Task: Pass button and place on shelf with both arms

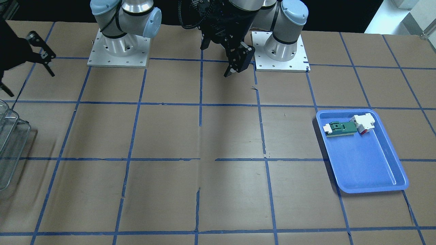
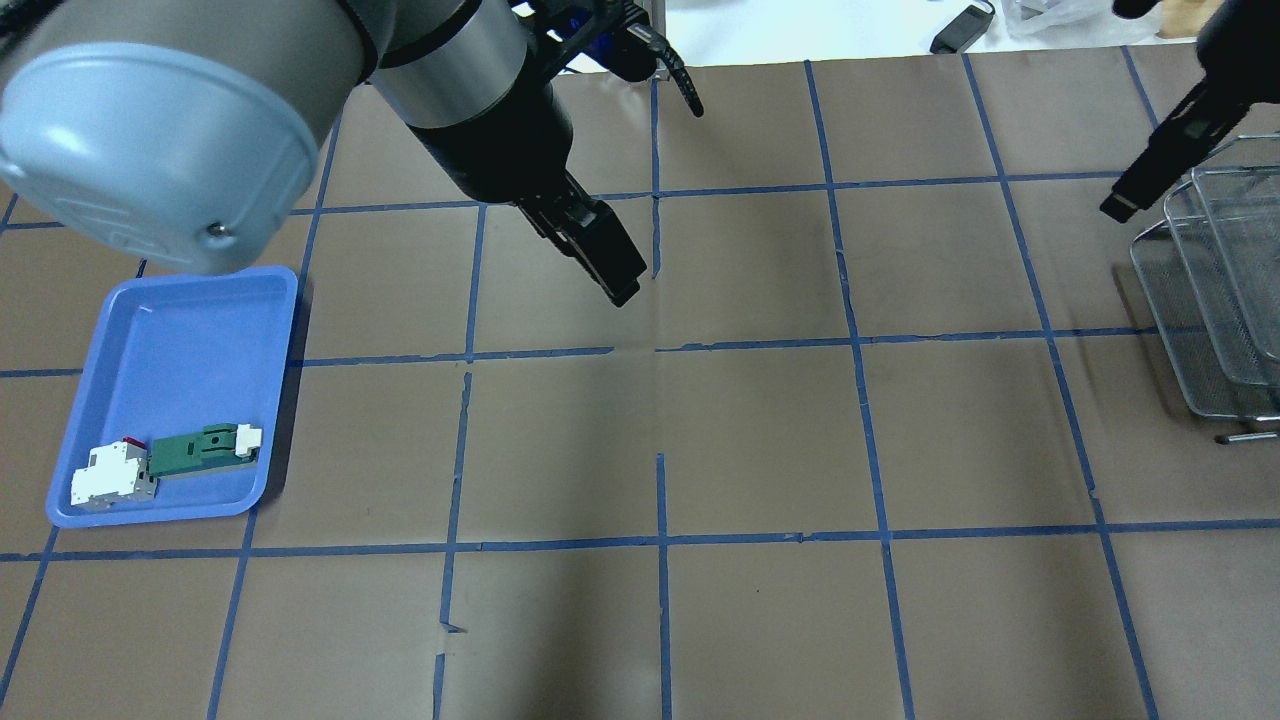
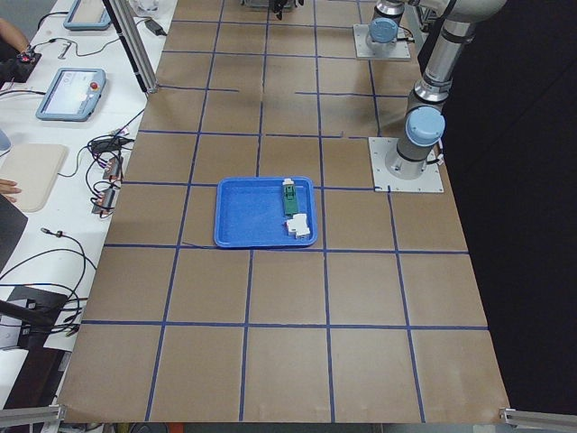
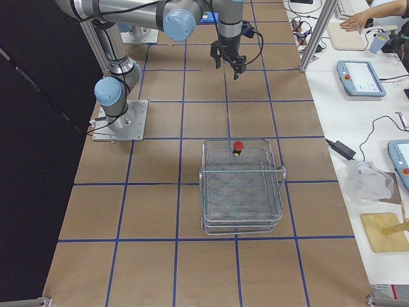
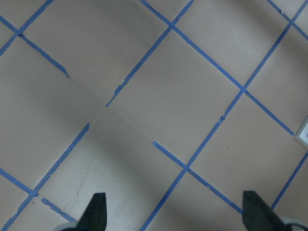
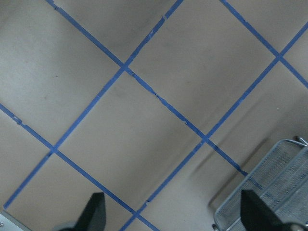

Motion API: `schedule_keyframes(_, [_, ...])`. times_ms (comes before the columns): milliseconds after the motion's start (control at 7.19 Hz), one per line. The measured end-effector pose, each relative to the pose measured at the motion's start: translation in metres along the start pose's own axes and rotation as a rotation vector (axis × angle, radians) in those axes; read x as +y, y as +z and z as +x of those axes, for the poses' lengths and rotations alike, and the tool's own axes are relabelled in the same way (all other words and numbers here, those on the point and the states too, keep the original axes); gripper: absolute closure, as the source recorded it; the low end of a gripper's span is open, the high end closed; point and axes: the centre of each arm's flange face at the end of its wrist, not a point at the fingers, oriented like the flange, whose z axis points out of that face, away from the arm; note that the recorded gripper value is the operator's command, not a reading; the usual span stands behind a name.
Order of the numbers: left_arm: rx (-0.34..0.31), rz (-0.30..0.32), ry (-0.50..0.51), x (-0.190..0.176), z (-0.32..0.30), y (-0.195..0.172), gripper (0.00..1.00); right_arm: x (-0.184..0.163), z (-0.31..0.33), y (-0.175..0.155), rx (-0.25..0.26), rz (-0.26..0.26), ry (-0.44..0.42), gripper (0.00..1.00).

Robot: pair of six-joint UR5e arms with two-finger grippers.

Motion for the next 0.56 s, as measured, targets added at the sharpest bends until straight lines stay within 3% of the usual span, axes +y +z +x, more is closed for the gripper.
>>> schedule_keyframes(557, [-0.001, 0.001, 0.001, 0.000, 0.000, -0.001, 0.00, -0.056, -0.093, -0.004, -0.041, 0.028, 0.274, 0.00])
